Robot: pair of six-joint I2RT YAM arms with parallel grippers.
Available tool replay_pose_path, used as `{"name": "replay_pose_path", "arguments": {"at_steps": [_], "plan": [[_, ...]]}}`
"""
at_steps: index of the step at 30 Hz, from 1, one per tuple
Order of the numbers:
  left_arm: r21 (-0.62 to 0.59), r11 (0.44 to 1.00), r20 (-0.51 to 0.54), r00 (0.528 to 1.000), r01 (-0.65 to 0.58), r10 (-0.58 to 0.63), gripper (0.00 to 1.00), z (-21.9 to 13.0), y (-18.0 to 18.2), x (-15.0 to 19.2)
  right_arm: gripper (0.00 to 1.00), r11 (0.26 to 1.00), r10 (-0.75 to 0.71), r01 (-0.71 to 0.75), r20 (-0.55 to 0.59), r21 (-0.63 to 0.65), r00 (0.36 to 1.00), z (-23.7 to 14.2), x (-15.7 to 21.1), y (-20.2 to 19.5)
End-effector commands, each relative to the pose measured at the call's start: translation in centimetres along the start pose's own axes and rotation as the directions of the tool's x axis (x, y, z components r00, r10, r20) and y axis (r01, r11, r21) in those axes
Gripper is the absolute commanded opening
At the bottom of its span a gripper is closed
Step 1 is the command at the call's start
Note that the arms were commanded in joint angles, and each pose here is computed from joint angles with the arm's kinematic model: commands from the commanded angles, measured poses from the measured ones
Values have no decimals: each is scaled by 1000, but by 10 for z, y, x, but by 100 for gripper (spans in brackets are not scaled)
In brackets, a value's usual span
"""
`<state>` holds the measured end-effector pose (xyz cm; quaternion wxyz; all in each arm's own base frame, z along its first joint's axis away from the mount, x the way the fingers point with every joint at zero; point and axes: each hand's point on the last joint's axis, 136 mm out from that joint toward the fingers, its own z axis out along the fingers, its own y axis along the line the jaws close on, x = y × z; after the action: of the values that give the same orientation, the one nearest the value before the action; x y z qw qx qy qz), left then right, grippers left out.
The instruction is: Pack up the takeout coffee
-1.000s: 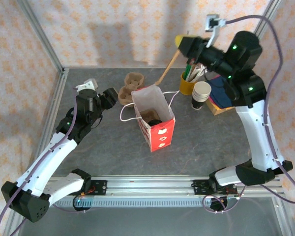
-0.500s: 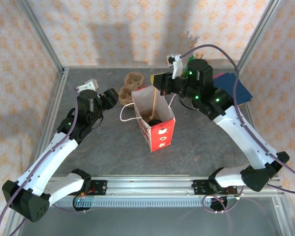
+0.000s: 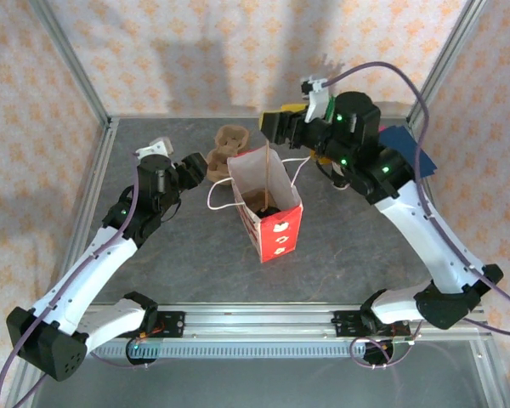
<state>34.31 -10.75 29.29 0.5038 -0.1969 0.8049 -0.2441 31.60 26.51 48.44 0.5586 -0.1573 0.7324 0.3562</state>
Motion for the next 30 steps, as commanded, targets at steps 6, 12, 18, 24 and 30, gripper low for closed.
{"name": "replay_pose_path", "arguments": {"at_steps": [6, 12, 18, 24, 30], "plan": [[7, 1000, 8, 1000, 9, -9, 63, 4, 2, -1, 71, 890, -10, -48, 124, 453, 992, -36, -45, -125], [5, 1000, 0, 1000, 8, -8, 63, 6, 3, 2, 70, 649, 106, -194, 165, 736, 981, -71, -27, -257], [4, 1000, -10, 1000, 7, -7, 63, 7, 4, 4, 70, 447, 221, -306, 228, 840, 948, -106, 26, -360], [4, 1000, -24, 1000, 16, -16, 62, 9, 7, 10, 71, 261, 345, -324, 226, 909, 911, -136, 89, -440], [5, 1000, -28, 1000, 13, -12, 62, 10, 7, 12, 72, 187, 444, -274, 168, 943, 880, -134, 139, -490]]}}
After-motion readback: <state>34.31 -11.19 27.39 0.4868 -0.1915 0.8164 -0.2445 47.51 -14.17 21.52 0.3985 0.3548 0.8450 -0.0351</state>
